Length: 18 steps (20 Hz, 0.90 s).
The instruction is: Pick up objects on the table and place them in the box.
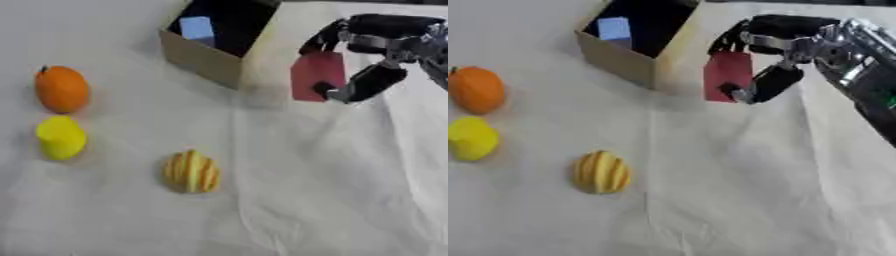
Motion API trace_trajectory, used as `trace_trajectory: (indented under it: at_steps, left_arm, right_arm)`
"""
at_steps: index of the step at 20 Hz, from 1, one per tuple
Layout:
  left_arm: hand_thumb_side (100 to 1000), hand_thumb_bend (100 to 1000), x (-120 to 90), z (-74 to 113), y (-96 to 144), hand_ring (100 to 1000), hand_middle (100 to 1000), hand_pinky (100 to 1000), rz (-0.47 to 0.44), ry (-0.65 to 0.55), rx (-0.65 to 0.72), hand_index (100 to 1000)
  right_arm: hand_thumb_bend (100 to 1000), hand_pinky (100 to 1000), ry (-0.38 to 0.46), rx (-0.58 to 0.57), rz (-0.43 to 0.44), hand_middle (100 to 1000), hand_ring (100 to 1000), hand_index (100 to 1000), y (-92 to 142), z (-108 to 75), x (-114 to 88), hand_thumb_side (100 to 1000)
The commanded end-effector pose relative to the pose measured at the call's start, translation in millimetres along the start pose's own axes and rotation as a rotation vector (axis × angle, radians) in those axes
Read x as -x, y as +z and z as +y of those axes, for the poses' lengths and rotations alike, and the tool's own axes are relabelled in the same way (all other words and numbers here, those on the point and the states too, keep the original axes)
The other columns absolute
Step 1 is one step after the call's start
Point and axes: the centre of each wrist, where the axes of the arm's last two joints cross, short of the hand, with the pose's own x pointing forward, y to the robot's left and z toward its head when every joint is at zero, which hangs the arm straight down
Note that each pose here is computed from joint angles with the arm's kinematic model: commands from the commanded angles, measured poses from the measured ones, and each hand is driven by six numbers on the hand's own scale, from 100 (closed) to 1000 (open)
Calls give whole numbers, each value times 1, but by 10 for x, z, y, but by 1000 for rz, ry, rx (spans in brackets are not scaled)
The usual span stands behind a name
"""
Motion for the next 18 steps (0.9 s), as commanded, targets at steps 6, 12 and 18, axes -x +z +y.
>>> trace_trajectory:
  at_steps: [6, 12, 18]
  left_arm:
    - [581, 381, -75, 14, -43, 634, 606, 711, -34, -10, 24, 781]
    - [580, 381, -84, -9, -50, 635, 606, 711, -34, -4, 34, 781]
    - [580, 381, -99, -33, -65, 634, 606, 712, -37, 6, 41, 781]
  right_arm:
    - [182, 868, 76, 87, -21, 519, 692, 744, -591, -582, -90, 100]
    - [216, 872, 96, 130, 8, 537, 712, 761, -1088, -657, -12, 100]
    - [270, 871, 87, 141, 44, 550, 731, 767, -1303, -594, 52, 100]
